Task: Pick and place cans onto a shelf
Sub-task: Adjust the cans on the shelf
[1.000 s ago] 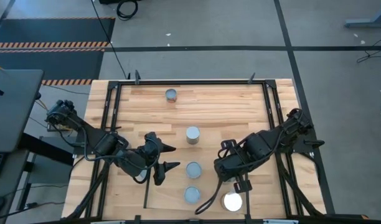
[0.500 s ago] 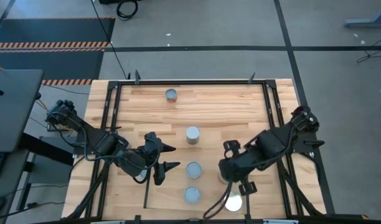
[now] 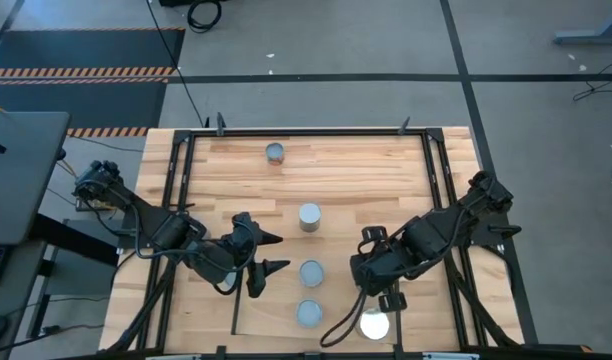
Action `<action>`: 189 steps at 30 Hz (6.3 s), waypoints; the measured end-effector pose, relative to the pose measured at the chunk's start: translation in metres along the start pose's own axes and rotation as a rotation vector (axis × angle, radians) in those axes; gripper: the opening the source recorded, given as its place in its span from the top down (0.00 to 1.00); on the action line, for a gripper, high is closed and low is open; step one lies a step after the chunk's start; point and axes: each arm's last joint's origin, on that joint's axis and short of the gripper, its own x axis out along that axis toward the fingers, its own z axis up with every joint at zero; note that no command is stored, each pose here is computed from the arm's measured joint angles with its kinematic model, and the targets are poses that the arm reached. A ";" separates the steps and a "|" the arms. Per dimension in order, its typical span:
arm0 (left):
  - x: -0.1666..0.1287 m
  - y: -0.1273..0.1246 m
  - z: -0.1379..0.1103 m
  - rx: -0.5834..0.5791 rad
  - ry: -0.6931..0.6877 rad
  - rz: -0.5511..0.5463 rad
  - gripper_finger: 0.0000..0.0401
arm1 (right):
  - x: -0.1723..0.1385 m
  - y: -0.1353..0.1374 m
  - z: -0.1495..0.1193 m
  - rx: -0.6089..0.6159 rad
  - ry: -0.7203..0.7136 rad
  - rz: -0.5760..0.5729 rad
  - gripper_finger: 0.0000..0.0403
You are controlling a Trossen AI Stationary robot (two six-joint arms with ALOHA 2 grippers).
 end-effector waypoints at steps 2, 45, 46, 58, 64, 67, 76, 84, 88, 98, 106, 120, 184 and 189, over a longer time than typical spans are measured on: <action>0.000 0.000 0.000 -0.001 -0.001 -0.001 0.29 | -0.004 -0.003 -0.004 0.023 0.003 -0.020 0.98; 0.000 -0.003 0.004 -0.021 -0.030 -0.027 0.29 | -0.040 0.007 -0.009 0.018 -0.233 0.044 0.99; 0.000 -0.003 0.003 -0.020 -0.030 -0.027 0.29 | -0.041 0.014 -0.008 -0.003 -0.269 0.079 0.99; 0.000 -0.003 0.004 0.013 -0.041 -0.023 0.29 | 0.001 0.073 -0.021 -0.021 -0.229 0.257 0.99; 0.000 -0.003 0.004 0.016 -0.045 -0.018 0.29 | 0.013 0.073 -0.024 0.032 -0.200 0.244 0.99; 0.000 -0.003 0.004 0.015 -0.046 -0.019 0.29 | 0.012 0.071 -0.026 0.052 -0.176 0.227 0.99; 0.000 -0.004 0.005 0.008 -0.052 -0.024 0.29 | 0.010 0.070 -0.028 0.045 -0.155 0.233 0.99; 0.000 -0.004 0.006 0.006 -0.056 -0.023 0.29 | 0.011 0.071 -0.027 0.019 -0.161 0.242 0.99; 0.000 -0.004 0.006 0.006 -0.057 -0.022 0.29 | 0.011 0.071 -0.027 0.018 -0.163 0.244 0.99; 0.000 -0.003 0.006 0.007 -0.070 -0.005 0.29 | -0.025 0.064 -0.015 0.008 -0.325 0.235 0.99; -0.016 0.000 0.013 0.037 -0.096 -0.022 0.29 | -0.041 0.044 0.018 0.096 -0.547 0.165 0.96; -0.026 0.011 0.016 0.082 -0.064 0.009 0.29 | -0.030 0.033 0.075 0.066 -0.752 0.146 0.87; -0.025 0.014 0.016 0.051 -0.065 0.030 0.29 | 0.057 0.033 0.059 0.100 -0.067 -0.024 0.14; -0.025 0.014 0.017 0.051 -0.065 0.030 0.29 | 0.051 0.032 0.058 0.101 -0.087 -0.023 0.14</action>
